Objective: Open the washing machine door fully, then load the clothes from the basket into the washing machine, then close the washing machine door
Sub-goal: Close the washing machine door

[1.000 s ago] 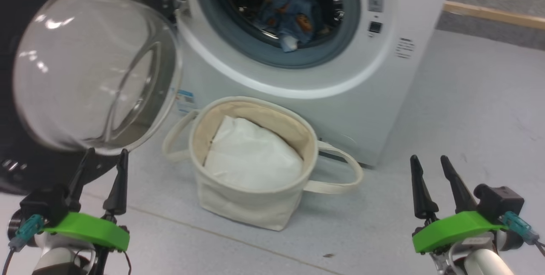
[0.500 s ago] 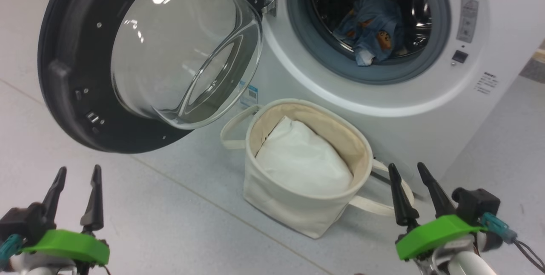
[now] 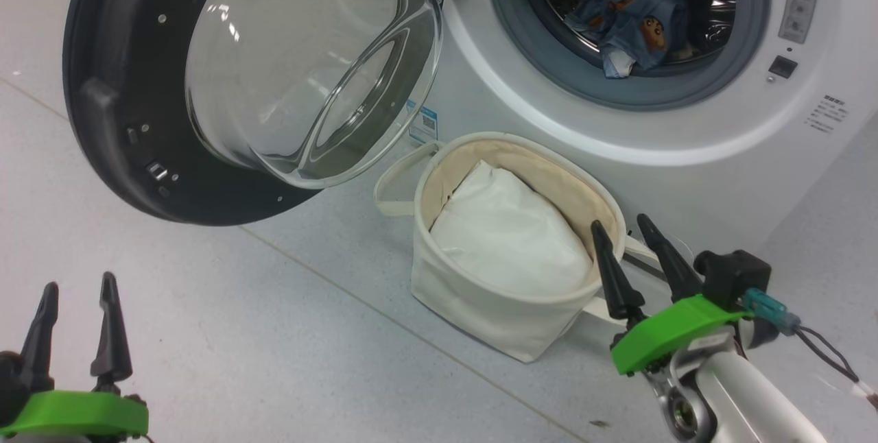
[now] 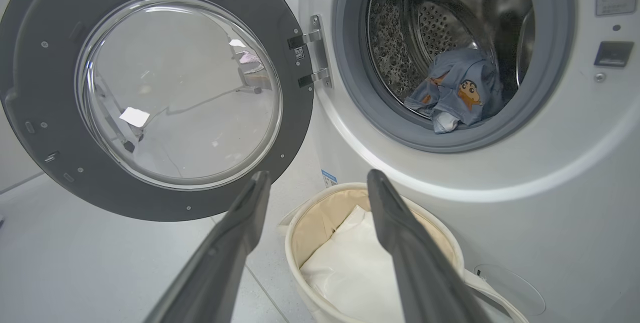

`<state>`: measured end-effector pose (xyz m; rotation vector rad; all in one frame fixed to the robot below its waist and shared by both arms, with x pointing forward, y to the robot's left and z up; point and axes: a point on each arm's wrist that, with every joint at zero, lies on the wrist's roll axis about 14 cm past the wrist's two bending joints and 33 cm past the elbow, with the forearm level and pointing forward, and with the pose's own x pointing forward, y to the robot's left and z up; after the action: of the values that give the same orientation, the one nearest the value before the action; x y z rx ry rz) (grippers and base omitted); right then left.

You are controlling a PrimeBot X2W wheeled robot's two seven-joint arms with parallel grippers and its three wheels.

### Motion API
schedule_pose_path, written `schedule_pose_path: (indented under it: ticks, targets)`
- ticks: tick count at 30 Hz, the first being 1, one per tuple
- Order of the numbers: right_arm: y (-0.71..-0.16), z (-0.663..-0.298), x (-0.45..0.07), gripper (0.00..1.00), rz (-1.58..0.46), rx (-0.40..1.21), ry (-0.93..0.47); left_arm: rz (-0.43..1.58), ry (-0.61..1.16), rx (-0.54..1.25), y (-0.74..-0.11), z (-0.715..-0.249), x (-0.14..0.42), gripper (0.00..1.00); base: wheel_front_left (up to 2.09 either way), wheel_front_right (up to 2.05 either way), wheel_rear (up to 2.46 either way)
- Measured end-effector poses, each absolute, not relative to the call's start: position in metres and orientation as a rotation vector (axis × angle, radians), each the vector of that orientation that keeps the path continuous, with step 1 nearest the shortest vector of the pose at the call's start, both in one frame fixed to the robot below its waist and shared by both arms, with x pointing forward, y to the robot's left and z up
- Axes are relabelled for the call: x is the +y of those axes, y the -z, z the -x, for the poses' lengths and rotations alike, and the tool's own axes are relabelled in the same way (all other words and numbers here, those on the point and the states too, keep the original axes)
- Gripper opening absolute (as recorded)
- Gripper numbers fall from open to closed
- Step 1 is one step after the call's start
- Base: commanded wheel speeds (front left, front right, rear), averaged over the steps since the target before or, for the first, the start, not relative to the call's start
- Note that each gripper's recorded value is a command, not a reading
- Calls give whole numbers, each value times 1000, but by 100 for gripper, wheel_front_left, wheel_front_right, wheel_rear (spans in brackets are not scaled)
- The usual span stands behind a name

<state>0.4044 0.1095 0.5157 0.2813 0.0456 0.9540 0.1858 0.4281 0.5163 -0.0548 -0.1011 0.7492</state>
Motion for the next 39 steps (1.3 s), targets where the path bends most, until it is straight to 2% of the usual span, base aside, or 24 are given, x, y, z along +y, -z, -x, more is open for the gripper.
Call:
schedule_pose_path:
  ticks: [20, 21, 22, 23, 31, 39]
  targets:
    - [-521, -404, 114, 100, -285, 43, -965, 57, -753, -122, -520, -182, 428, 100, 0, 0, 0]
    - [-521, -405, 114, 100, -285, 42, -964, 59, -748, -123, -520, -182, 428, 63, 0, 0, 0]
    - [-522, -404, 113, 100, -285, 41, -963, 60, -747, -123, -519, -182, 427, 7, 0, 0, 0]
    - [-522, -404, 113, 100, -284, 40, -962, 61, -747, -122, -519, -182, 427, 0, 0, 0, 0]
    - [-527, -405, 109, 100, -285, 28, -949, 60, -740, -137, -523, -182, 428, 0, 0, 0, 0]
    - [-528, -404, 102, 100, -283, 25, -930, 235, -800, -316, -560, -184, 459, 0, 0, 0, 0]
